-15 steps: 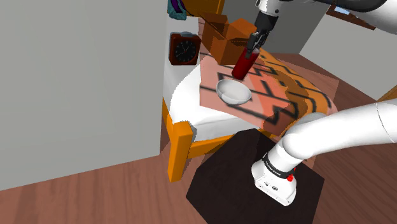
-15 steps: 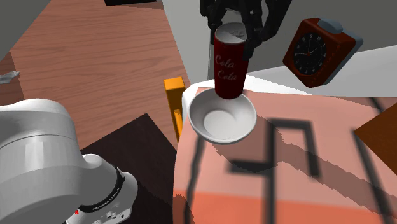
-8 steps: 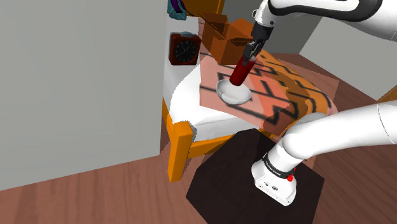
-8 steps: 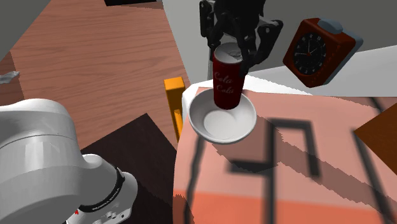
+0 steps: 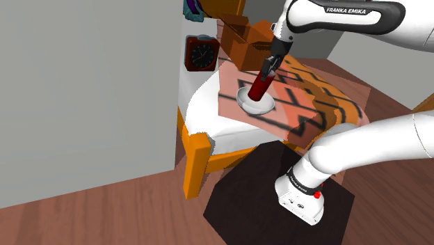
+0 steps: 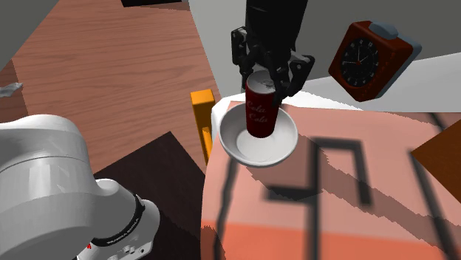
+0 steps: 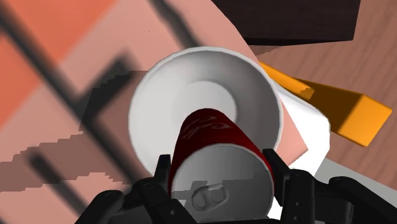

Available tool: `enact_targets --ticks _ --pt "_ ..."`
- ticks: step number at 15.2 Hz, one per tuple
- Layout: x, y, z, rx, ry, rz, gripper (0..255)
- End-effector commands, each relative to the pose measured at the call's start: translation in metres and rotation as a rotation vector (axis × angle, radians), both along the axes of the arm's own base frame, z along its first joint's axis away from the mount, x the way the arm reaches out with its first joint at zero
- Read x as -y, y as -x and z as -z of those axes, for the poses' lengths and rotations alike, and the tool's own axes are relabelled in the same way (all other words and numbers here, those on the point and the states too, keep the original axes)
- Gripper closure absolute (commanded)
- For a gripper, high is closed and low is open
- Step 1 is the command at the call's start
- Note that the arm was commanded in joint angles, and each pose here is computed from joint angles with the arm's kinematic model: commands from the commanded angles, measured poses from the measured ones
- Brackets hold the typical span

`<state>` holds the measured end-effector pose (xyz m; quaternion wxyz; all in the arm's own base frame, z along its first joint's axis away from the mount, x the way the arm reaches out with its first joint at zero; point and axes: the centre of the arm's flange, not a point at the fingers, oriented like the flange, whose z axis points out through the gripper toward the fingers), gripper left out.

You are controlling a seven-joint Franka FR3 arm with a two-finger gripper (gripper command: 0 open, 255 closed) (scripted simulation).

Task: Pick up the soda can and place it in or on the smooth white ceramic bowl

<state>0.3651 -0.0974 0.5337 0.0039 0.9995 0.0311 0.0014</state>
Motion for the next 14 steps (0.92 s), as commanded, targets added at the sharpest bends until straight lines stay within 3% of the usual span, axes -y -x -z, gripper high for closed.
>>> enact_targets --ticks 1,8,9,14 --pt "0.0008 0.0004 0.0063 0.001 0.000 0.000 255" --pt "0.0008 0.0003 0.0063 0.001 0.000 0.000 255" --pt "0.0008 0.0003 0.0063 0.001 0.000 0.000 0" --pt "0.0008 0.0003 0.0064 0.001 0.000 0.000 0"
